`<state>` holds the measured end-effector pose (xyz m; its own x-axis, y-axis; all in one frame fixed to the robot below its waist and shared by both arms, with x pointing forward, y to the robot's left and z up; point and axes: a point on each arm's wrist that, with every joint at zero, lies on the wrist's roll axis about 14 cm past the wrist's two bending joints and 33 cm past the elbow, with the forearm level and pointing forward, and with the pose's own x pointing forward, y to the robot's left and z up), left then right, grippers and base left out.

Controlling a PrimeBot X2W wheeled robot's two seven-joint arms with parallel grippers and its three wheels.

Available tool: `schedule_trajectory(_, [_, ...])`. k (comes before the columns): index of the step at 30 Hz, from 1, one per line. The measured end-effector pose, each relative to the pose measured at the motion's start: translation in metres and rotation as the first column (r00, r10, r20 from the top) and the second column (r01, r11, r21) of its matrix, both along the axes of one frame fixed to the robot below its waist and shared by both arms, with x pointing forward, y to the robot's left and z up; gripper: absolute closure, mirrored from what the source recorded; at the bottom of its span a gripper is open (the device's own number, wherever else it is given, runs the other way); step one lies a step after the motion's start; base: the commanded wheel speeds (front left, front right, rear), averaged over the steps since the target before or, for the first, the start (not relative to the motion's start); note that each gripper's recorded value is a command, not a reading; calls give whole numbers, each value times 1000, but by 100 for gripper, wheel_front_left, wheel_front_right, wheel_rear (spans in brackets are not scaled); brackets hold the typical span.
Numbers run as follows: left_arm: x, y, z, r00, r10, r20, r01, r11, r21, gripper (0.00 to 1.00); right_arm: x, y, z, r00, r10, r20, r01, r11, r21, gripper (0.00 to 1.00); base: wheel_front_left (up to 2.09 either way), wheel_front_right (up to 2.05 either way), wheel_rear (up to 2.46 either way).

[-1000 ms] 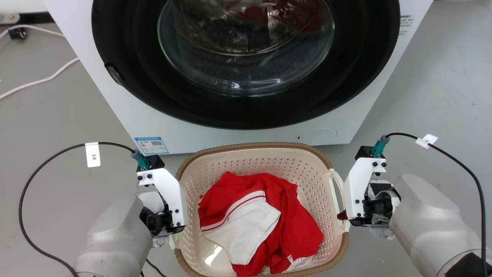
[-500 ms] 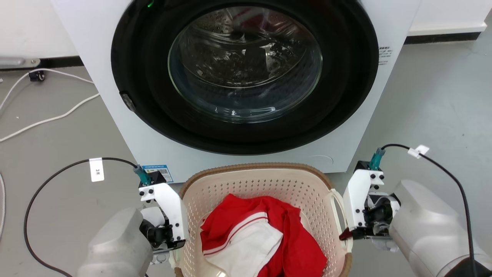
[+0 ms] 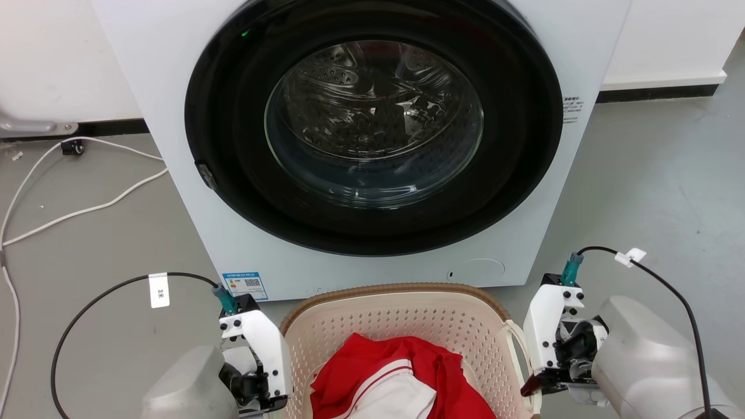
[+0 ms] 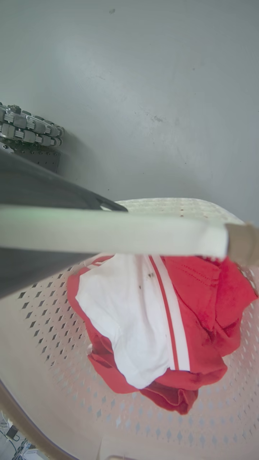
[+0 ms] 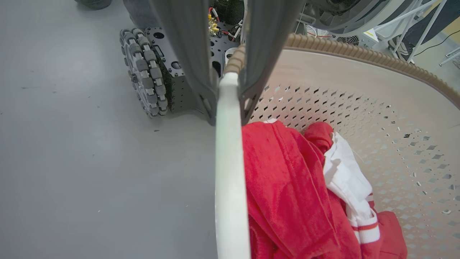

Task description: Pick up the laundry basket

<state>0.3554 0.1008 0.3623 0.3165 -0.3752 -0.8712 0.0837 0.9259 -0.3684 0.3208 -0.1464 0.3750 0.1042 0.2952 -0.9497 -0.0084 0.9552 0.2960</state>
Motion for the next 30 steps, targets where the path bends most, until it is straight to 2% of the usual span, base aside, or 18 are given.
schedule_trajectory(30, [-9,-2,-3,1000,-1,3,1,1000,0,100,-11,0,0,1000,-3,-25,2,1000,-10,100,0,0,0])
